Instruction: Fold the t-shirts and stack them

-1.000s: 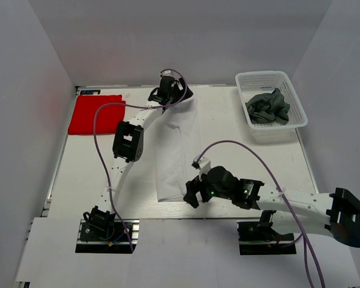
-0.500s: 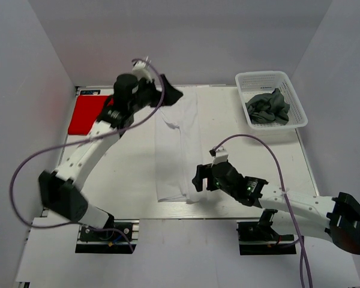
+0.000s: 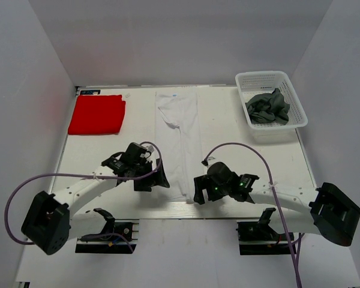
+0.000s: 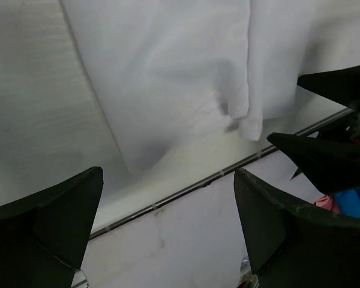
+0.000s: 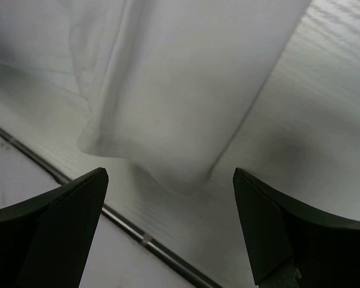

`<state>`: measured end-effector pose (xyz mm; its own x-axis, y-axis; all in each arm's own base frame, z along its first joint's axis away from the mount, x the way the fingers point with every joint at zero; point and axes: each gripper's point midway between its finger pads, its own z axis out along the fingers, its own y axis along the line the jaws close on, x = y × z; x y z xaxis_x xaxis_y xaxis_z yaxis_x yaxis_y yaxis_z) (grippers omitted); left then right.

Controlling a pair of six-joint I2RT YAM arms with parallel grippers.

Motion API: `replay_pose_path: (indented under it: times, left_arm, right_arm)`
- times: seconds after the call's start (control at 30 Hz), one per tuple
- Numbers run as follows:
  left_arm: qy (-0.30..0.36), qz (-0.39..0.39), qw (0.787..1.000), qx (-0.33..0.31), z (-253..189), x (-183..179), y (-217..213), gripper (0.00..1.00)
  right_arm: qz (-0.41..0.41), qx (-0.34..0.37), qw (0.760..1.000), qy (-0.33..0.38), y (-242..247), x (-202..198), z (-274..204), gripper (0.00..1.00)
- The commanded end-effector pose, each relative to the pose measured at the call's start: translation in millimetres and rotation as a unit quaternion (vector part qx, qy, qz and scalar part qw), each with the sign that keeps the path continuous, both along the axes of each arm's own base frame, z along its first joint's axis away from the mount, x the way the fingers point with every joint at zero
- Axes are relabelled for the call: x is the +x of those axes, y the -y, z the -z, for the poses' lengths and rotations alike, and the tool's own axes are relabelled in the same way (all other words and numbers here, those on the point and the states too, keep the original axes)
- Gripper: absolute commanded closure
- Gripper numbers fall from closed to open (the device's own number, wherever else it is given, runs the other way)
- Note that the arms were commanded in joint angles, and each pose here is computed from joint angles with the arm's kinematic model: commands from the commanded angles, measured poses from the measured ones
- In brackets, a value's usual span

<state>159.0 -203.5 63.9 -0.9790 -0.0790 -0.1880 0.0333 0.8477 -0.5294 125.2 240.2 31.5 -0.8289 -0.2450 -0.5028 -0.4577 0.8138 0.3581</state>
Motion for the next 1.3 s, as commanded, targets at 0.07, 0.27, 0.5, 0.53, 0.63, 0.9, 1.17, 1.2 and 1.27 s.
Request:
replay_pose_path:
  times: [0.07,0.27,0.5,0.53,0.63,0.9,1.17,1.2,1.27]
  left_arm:
    - [-0.041,0.004,0.999,0.025,16,-28,-10,0.02]
    - [-0.068,0.02,0.996,0.056,39,-32,-11,0.15]
    - [-0.077,0.038,0.994,0.068,51,-37,-11,0.34]
    - [-0.077,0.049,0.994,0.065,51,-40,-9,0.38]
    - [-0.083,0.058,0.992,0.072,54,-42,-8,0.54]
    - [-0.053,0.065,0.994,0.072,51,-30,0,1.0]
    - [0.031,0.079,0.996,0.023,1,-1,22,1.0]
    - [0.039,0.087,0.995,0.012,-4,1,27,1.0]
    - [0.044,0.084,0.996,0.001,-9,8,27,1.0]
  right_arm:
    - [-0.031,0.02,0.998,-0.051,-12,-16,-3,0.1]
    - [-0.012,0.016,0.999,-0.05,-13,-10,0,0.14]
    - [0.026,-0.009,0.998,-0.064,-3,-5,10,0.42]
    - [0.03,-0.011,0.997,-0.067,-2,-5,12,0.44]
    - [0.031,-0.017,0.997,-0.07,-2,-3,13,0.53]
    - [-0.016,0.006,0.997,-0.07,-17,-7,3,0.79]
    - [0.036,-0.004,0.999,0.008,-14,29,-19,0.99]
    - [0.048,-0.003,0.999,0.016,-14,34,-23,1.0]
    - [0.078,-0.002,0.996,0.041,-16,51,-37,1.0]
